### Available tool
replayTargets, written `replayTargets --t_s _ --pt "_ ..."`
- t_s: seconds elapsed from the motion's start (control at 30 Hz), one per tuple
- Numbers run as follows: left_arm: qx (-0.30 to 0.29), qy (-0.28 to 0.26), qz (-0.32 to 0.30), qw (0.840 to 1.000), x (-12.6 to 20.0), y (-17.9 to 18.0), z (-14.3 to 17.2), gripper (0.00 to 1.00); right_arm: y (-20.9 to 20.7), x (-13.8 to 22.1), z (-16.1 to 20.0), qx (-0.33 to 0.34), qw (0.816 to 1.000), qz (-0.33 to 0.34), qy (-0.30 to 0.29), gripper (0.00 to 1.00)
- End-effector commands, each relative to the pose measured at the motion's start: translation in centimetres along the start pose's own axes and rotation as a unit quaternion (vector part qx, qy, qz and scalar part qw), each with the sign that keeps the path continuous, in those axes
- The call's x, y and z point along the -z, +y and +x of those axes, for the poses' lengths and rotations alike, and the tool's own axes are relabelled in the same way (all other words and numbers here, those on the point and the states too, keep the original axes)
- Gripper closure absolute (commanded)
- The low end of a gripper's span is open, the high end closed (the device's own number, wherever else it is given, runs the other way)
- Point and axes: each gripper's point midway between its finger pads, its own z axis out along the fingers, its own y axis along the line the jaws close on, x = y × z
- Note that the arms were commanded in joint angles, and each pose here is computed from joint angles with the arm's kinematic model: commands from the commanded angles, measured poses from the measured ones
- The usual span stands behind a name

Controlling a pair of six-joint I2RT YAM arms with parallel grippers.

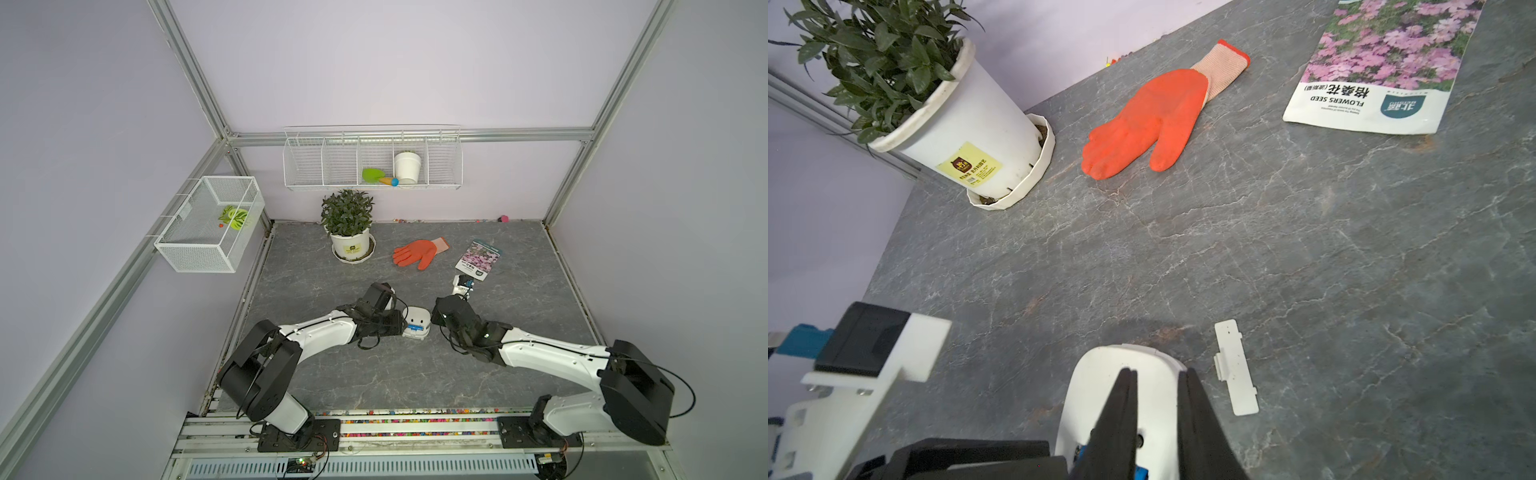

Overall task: Remove the battery from the alarm
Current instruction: Release the battery from the alarm.

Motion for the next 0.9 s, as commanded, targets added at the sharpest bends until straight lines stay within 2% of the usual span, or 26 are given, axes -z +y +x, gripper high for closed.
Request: replayTargets --t_s 0.0,0.1,0.23,0.67,0.87 --pt "-0.005 -0.020 0.005 1.000 0.9 -0.4 -0.9 0.47 1.0 0.3 -0.4 -0.010 1.000 -0.022 -0.006 1.00" --pt "-0.009 -0.020 0.033 0.999 0.7 -1.5 -1.1 0.39 1.1 0.1 -0.2 -0.007 1.000 -0.022 -0.003 1.00" --pt "-0.009 -0.004 0.051 0.999 -0.1 -2.0 -0.7 0.35 0.8 0.3 -0.3 -0.004 1.000 -0.018 -0.005 1.00" --pt "0.002 0.043 0.115 0.992 -1.2 -3.8 1.5 0.33 -1.9 1.2 -1.7 0.009 0.999 0.018 -0.026 1.00" --pt "-0.002 0.052 0.117 0.992 -2.0 -4.5 2.5 0.33 -2.6 1.5 -2.0 0.028 0.999 0.011 -0.027 1.00"
